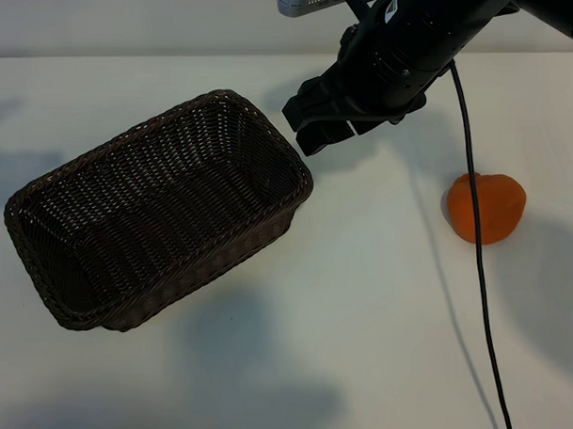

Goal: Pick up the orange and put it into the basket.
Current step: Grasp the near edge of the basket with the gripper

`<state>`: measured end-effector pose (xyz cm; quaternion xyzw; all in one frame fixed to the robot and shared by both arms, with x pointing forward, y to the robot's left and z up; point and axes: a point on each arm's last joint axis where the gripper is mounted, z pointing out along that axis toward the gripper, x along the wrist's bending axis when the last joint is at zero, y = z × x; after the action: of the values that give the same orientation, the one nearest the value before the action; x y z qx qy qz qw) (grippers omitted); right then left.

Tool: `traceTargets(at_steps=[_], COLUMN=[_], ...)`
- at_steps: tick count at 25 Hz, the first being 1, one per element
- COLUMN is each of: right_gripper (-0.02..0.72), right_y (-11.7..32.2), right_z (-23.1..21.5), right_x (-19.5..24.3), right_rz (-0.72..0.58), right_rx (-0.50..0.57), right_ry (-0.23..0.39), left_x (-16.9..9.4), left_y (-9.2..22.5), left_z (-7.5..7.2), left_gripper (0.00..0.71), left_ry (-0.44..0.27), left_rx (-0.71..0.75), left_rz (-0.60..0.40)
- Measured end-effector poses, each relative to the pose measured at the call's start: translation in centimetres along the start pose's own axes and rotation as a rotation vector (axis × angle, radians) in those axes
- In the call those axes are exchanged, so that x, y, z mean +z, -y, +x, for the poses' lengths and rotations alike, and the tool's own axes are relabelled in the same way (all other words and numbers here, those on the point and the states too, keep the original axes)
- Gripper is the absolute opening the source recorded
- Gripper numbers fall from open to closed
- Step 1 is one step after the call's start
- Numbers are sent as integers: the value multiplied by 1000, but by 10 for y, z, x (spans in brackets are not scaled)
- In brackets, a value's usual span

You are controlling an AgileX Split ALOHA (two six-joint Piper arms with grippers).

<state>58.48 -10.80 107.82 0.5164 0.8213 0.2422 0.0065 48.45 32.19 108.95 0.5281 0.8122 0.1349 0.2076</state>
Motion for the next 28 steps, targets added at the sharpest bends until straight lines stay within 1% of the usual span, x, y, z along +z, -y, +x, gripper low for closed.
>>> traceTargets(at_steps=[5, 9, 11, 13, 19, 23, 28], right_gripper=[595, 595, 595, 595, 595, 595, 595], right_y=[1, 2, 2, 2, 3, 3, 3], right_z=[0, 0, 0, 0, 0, 0, 0], right_x=[0, 0, 0, 0, 0, 0, 0], right_rz=[13, 18, 18, 20, 32, 37, 38], right_rx=[0, 0, 0, 0, 0, 0, 0], right_ry=[-1, -2, -2, -2, -3, -3, -4], left_x=[32, 54, 61, 68, 93, 111, 137], left_y=[25, 43, 50, 55, 62, 60, 65], left_z=[6, 10, 12, 14, 16, 13, 10], left_gripper=[588, 588, 588, 588, 588, 588, 588], left_ry=[26, 71, 83, 80, 74, 104, 137], left_rx=[-66, -143, -171, -183, -220, -231, -235], left_rz=[45, 36, 26, 36, 79, 100, 172])
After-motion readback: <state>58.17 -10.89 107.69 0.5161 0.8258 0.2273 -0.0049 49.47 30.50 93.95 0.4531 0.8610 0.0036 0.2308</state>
